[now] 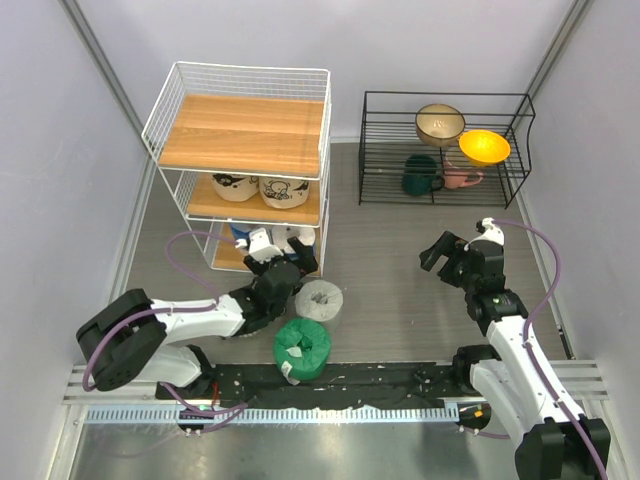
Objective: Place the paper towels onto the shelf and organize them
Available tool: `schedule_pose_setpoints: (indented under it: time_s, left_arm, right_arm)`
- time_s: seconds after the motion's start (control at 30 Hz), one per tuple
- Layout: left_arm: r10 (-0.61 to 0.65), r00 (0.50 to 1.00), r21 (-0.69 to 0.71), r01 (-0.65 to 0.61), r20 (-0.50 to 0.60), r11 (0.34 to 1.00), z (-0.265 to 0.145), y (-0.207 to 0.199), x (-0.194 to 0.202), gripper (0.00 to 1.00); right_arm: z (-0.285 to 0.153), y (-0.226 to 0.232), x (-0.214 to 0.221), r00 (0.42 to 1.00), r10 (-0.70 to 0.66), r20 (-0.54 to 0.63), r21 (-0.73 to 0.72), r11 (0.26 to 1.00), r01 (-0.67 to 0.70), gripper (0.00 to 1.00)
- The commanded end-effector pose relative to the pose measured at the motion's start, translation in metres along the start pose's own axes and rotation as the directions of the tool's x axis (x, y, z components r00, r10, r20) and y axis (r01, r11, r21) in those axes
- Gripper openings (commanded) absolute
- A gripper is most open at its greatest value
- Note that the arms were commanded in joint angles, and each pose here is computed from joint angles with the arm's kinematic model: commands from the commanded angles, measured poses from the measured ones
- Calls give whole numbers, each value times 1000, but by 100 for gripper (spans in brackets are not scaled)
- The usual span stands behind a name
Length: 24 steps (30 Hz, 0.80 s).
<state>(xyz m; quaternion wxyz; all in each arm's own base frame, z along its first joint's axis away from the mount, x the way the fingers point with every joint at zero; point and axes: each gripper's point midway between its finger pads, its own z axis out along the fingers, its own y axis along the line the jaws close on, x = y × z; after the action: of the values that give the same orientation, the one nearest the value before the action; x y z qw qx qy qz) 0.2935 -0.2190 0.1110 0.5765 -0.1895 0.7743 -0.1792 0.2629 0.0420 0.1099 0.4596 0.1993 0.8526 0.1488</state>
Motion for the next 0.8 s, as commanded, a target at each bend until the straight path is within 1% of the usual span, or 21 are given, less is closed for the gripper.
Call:
schedule_pose_setpoints:
  time_s: [0.0, 0.37, 0.53, 0.77]
  left_arm:
    - [-3, 996, -74, 10, 89, 997, 7, 7, -22, 100]
    - [11, 995, -119, 1, 99, 993, 14, 20, -24, 100]
    - [6, 996, -106, 4, 94, 994, 16, 17, -23, 100]
    - [-20, 999, 15, 19, 50, 1000, 11, -9, -24, 100]
  right_arm:
    - [0, 5, -9, 999, -17, 29, -14, 1000, 18, 96]
    - [0, 5, -9, 1000, -17, 26, -12, 1000, 18, 96]
    - [1, 4, -8, 1000, -19, 23, -11, 1000, 19, 96]
    - [1, 4, -8, 1000, -20, 21, -11, 1000, 20, 96]
